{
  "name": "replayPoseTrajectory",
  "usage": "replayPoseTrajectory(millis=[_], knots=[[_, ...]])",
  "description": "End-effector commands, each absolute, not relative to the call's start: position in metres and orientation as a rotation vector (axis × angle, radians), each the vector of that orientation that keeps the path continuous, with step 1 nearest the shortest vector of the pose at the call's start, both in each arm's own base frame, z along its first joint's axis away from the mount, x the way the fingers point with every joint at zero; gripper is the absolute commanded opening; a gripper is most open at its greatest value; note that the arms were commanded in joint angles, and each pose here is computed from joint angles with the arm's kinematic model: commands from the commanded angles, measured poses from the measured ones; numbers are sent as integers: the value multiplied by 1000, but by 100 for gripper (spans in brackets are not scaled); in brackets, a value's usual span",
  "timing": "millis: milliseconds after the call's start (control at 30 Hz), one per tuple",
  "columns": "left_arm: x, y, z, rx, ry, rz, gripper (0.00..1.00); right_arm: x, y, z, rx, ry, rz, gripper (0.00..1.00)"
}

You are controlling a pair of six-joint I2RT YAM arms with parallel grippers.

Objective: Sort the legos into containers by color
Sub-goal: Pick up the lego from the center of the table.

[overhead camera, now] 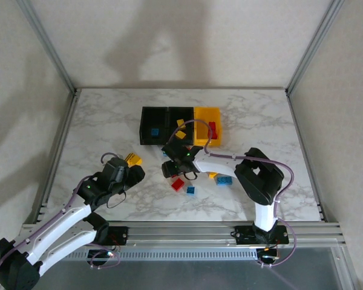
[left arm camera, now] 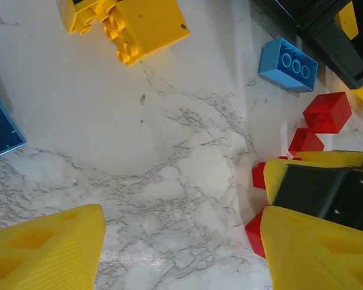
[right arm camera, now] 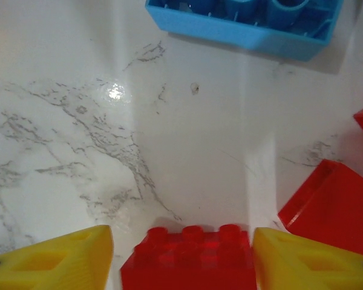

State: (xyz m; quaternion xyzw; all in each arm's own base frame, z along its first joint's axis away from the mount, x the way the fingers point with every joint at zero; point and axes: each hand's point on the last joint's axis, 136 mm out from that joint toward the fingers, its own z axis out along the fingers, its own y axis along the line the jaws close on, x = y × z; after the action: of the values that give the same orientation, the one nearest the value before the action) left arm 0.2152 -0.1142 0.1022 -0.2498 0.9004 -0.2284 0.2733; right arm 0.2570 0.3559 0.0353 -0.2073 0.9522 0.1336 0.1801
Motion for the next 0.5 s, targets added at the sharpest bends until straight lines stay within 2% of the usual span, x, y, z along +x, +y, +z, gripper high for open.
replayPoseTrajectory(millis=[0, 200, 467], knots=[[210, -113, 97, -687, 2441, -614, 69, 252, 365, 37, -629, 2688, 375, 57], [212, -114, 96, -680, 2441, -613, 69, 252, 363, 38, -644, 2690, 352, 43], [220, -120, 107, -661, 2407, -658, 69, 266, 360, 85, -604, 2589, 346, 41]])
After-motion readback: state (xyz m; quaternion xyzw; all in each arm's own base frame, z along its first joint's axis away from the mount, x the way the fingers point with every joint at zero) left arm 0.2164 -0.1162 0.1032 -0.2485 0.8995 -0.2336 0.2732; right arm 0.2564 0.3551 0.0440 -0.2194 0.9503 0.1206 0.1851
